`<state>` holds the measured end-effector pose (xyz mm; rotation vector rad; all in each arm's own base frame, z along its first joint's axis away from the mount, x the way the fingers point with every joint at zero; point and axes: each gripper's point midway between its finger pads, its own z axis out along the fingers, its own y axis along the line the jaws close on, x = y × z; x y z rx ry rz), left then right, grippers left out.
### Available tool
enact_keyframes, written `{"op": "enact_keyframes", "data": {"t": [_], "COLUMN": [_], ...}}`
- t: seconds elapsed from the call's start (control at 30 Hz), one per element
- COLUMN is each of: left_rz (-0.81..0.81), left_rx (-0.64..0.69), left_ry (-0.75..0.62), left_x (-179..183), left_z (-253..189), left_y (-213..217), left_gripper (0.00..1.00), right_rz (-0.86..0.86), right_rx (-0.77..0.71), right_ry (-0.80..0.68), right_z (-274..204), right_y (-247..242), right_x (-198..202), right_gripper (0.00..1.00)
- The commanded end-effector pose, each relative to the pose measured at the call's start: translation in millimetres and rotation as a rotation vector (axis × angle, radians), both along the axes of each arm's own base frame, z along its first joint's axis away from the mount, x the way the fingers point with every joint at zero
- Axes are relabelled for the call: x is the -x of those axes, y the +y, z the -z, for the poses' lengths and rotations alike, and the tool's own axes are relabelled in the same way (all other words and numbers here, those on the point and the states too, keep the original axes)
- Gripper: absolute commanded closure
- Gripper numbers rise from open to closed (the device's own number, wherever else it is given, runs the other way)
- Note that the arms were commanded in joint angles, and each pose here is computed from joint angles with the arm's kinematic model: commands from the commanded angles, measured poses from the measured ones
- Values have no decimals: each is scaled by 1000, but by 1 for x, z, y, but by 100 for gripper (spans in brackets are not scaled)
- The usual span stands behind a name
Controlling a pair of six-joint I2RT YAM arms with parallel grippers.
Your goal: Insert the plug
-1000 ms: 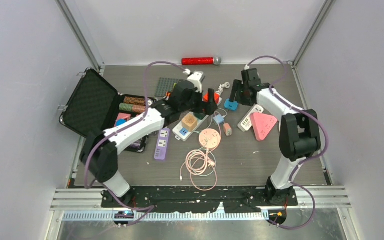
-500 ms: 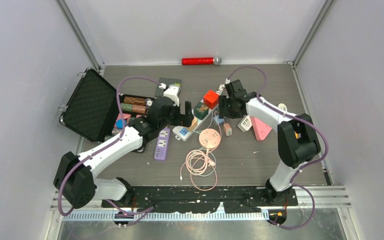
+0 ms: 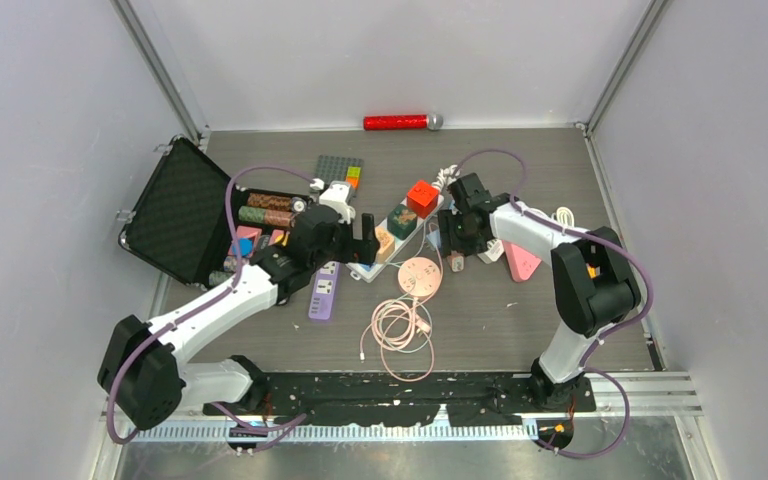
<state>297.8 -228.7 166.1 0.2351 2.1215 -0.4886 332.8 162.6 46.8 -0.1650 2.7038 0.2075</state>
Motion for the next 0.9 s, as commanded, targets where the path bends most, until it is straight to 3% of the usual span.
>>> {"op": "enact_keyframes", "data": {"t": [0.0, 0.07, 0.17, 0.23, 0.43, 0.87], "left_rz": [-10, 0, 13, 16, 35, 174], "left_rx": [50, 56, 65, 69, 97, 286], "left_ry": [-10, 0, -1, -6, -38, -183], "left_x": [1, 3, 4, 5, 4, 22], "left_z": [-9, -8, -11, -15, -38, -119], "left_y": [-1, -3, -5, -5, -9, -28], "left_gripper": [4, 5, 5, 5, 5, 5], "right_rz": [-53, -54, -29, -3, 54, -92], "right_rx": [-31, -26, -27, -23, -27, -333], "right_ry": [15, 21, -5, -43, -172, -402], "right_z": [-4, -2, -11, -24, -83, -183], "right_y": [7, 5, 2, -3, -19, 12], "right_x": [13, 16, 16, 16, 22, 48], "right_gripper": [41, 50, 81, 91, 95, 95]}}
